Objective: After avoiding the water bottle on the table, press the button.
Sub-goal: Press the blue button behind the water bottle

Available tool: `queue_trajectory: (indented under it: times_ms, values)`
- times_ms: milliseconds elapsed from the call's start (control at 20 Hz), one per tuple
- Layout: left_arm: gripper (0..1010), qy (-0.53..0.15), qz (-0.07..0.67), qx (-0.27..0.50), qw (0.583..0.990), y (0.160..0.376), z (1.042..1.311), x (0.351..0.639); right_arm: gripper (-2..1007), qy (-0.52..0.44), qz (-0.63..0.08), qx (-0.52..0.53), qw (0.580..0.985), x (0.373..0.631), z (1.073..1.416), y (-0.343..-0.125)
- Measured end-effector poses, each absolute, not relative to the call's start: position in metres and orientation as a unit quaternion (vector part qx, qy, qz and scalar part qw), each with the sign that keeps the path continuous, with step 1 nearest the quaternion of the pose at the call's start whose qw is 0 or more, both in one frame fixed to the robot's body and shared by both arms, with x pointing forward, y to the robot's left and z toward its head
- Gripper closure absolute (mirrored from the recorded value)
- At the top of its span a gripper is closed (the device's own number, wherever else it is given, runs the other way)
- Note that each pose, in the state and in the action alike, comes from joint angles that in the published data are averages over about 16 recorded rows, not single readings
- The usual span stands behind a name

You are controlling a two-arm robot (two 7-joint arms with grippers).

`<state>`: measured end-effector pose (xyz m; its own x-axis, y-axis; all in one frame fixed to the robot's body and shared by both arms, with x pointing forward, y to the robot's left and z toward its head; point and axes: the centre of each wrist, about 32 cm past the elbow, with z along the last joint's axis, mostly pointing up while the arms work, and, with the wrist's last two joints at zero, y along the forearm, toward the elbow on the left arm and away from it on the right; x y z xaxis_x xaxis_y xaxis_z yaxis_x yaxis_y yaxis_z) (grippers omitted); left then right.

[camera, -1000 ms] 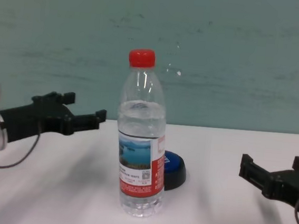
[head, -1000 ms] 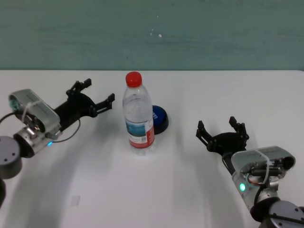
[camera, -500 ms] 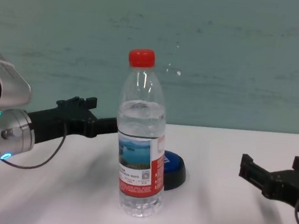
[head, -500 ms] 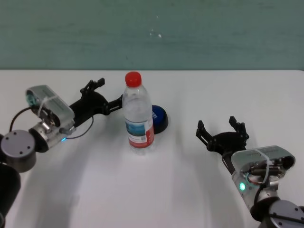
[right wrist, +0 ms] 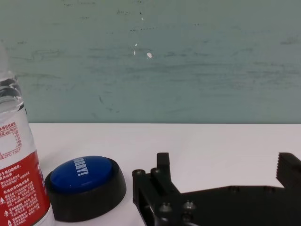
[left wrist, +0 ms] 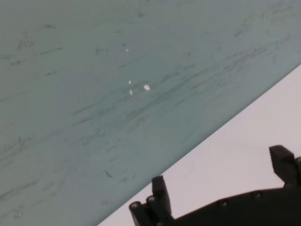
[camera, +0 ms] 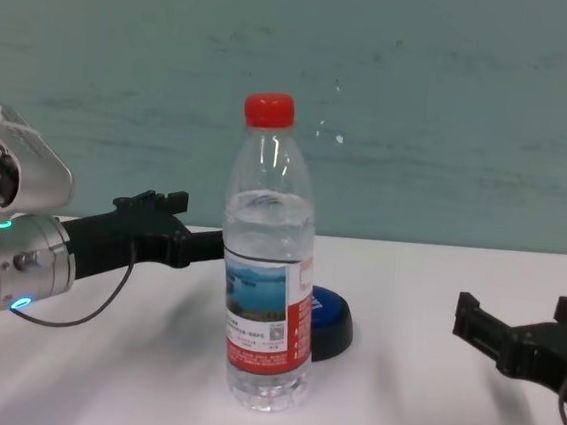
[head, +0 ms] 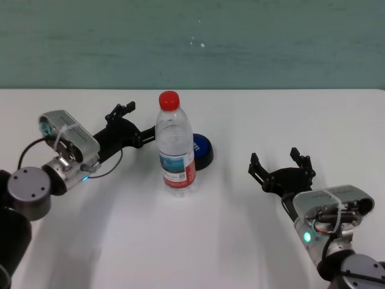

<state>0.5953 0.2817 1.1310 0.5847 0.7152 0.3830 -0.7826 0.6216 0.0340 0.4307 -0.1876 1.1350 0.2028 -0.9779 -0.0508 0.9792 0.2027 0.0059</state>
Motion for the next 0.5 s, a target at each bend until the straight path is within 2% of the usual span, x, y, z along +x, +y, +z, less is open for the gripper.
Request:
queue_trajectory:
  times_ms: [500]
  values:
    - [10,-0.167,0.452,0.106,0.870,0.2859,1.1305,0.5882,1,0.018,-0.631,0.018,0.775,0.4307,1.1350,-0.1876]
